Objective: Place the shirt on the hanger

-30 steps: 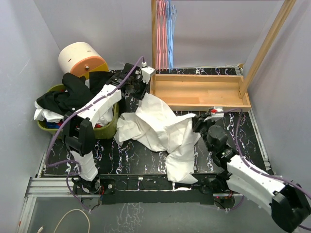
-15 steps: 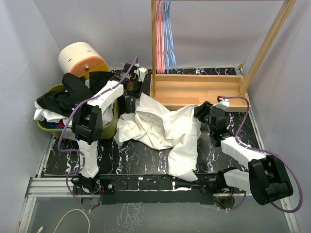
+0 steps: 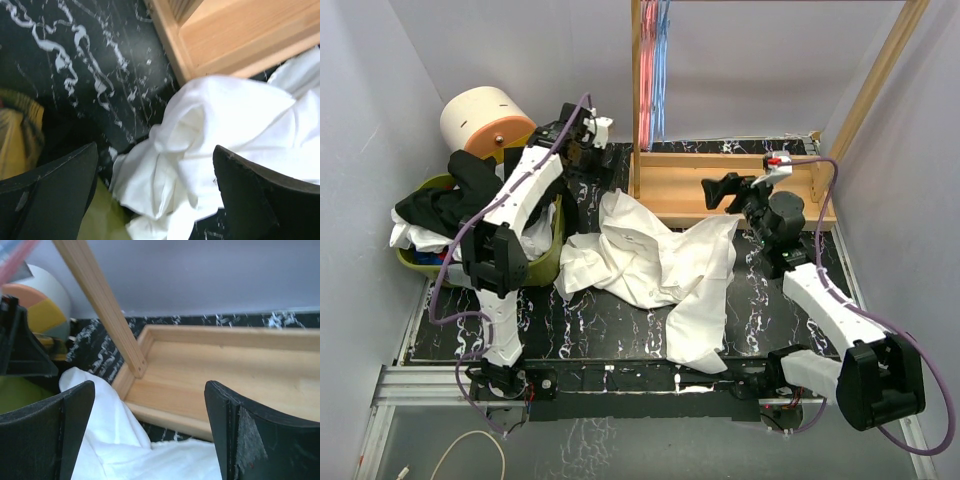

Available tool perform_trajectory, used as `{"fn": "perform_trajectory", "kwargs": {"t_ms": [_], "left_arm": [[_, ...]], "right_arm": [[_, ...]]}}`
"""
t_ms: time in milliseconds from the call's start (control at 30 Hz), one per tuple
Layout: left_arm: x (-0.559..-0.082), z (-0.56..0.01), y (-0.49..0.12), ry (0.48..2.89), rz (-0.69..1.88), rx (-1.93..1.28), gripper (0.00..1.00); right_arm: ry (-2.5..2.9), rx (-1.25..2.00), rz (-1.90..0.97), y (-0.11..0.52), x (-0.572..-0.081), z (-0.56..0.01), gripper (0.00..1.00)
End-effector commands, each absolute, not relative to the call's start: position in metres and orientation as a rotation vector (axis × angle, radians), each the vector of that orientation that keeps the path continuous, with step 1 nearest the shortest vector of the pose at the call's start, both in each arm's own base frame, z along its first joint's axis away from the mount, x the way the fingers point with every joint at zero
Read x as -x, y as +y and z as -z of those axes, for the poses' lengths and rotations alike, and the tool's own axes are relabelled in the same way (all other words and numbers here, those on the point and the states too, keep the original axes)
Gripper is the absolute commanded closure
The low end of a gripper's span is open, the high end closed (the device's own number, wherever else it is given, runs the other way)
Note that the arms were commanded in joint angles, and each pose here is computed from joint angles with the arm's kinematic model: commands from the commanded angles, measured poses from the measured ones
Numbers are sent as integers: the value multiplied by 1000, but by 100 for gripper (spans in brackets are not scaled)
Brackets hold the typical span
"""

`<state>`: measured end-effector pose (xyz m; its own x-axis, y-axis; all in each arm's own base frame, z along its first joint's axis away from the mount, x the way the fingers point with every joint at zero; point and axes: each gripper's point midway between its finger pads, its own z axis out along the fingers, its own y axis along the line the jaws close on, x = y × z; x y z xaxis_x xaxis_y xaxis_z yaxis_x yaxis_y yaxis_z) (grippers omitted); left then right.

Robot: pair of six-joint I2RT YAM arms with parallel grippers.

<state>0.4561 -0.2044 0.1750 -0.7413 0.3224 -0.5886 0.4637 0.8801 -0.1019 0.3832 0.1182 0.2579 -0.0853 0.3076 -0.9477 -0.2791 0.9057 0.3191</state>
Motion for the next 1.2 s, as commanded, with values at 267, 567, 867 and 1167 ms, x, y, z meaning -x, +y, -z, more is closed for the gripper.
{"fn": "perform_trajectory", "kwargs": {"t_ms": [267, 567, 867, 1167], "left_arm": [[-363, -230, -171, 2483, 637, -609, 3], [-339, -259, -152, 2391, 569, -662, 3], [-338, -263, -128, 2376, 583, -570, 3], [-334, -261, -121, 2365, 585, -545, 3]], "right_arm": [[1383, -73, -669, 143, -425, -482, 49], [1354, -127, -876, 175, -478, -525, 71], [1378, -63, -975, 231, -505, -520, 58], [1380, -87, -991, 238, -510, -513, 58]]}}
